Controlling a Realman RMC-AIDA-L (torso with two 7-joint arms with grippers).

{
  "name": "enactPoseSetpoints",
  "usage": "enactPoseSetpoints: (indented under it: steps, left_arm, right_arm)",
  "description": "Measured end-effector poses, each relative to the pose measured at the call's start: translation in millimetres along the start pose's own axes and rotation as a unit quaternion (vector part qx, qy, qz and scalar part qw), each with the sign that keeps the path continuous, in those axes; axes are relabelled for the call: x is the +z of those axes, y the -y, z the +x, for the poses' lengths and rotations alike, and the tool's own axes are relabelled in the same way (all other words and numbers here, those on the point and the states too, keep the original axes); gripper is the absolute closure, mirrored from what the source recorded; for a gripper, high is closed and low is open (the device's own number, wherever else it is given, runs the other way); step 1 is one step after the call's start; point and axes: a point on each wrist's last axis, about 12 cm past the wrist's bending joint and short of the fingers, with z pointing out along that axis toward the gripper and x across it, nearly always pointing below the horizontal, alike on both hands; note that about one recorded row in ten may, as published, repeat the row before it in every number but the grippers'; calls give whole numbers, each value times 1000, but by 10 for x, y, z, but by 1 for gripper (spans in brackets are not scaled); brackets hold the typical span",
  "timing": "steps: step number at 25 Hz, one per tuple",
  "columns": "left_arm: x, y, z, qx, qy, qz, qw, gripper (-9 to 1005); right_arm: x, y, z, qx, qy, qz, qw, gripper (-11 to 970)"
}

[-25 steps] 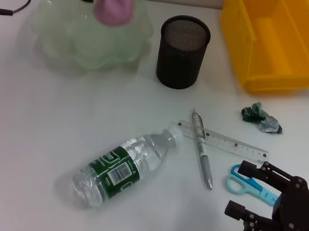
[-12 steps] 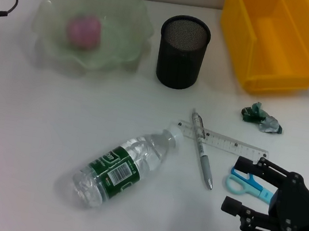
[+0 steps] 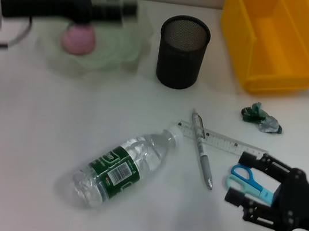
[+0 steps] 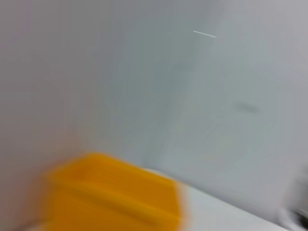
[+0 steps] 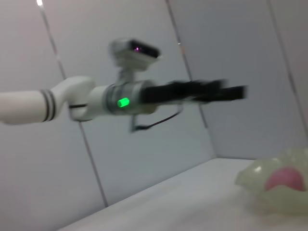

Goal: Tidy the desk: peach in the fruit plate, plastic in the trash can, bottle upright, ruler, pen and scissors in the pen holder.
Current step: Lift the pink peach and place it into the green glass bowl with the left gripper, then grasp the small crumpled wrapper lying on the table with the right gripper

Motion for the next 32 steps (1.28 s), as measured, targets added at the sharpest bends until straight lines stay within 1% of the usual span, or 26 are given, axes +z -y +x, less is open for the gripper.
enactPoseSetpoints:
  steps: [2,3,4,7,8,9,12,13,14,15,17,18,19,22,23,24,26,27,28,29,32]
  left_arm:
    - [-2,142,81,32,-20,58,998,381]
    - [17,253,207,63,-51,100,992,361]
    - [17,253,207,63,-51,100,992,305]
    - [82,367,399,84,-97,135,983,137]
    - [105,397,455,86,-107,143,980,137]
    - [105,397,455,86,-107,143,980,137]
    - [133,413,496,85,-115,147,979,138]
    - [133,415,504,86,-115,147,979,138]
    - [133,415,504,86,-115,147,979,138]
    - [133,415,504,86,-115,147,979,139]
    - [135,416,505,87,-114,146,979,139]
    - [137,417,504,88,-112,147,979,139]
    - [137,417,504,88,-112,147,979,139]
    - [142,419,510,88,-112,147,979,140]
    - [145,418,512,88,-113,146,979,140]
    - [145,418,512,88,-113,146,979,140]
    - [149,413,510,88,-112,144,979,141]
    - [152,412,508,89,-112,143,979,141]
    - [162,408,498,90,-112,143,979,141]
    - [162,408,498,90,-112,143,979,141]
    - [170,403,497,91,-113,141,979,142]
  right_arm:
    - [-43,27,-28,3,6,11,1000,125]
    - [-125,59,-90,8,14,18,1000,125]
    - [-125,59,-90,8,14,18,1000,125]
    - [-263,139,-263,20,14,16,1000,125]
    - [-365,232,-464,29,-8,17,999,125]
    - [-365,232,-464,29,-8,17,999,125]
    - [-485,348,-815,41,-55,30,997,124]
    - [-541,386,-1113,40,-102,46,993,124]
    - [-541,386,-1113,40,-102,46,993,124]
    - [-549,390,-1259,36,-129,54,990,124]
    - [-522,378,-1497,37,-191,72,978,131]
    - [-448,354,-1701,28,-260,99,960,134]
    - [-448,354,-1701,28,-260,99,960,137]
    - [-285,333,-1894,9,-343,141,929,147]
    - [-152,356,-1976,2,-377,166,911,151]
    - [-152,356,-1976,2,-377,166,911,154]
    - [-37,422,-2025,3,-394,194,898,161]
    - [31,468,-2039,3,-400,204,893,164]
    - [146,557,-2031,10,-410,216,886,167]
    - [146,557,-2031,10,-410,216,886,170]
    - [351,695,-1962,23,-416,220,882,180]
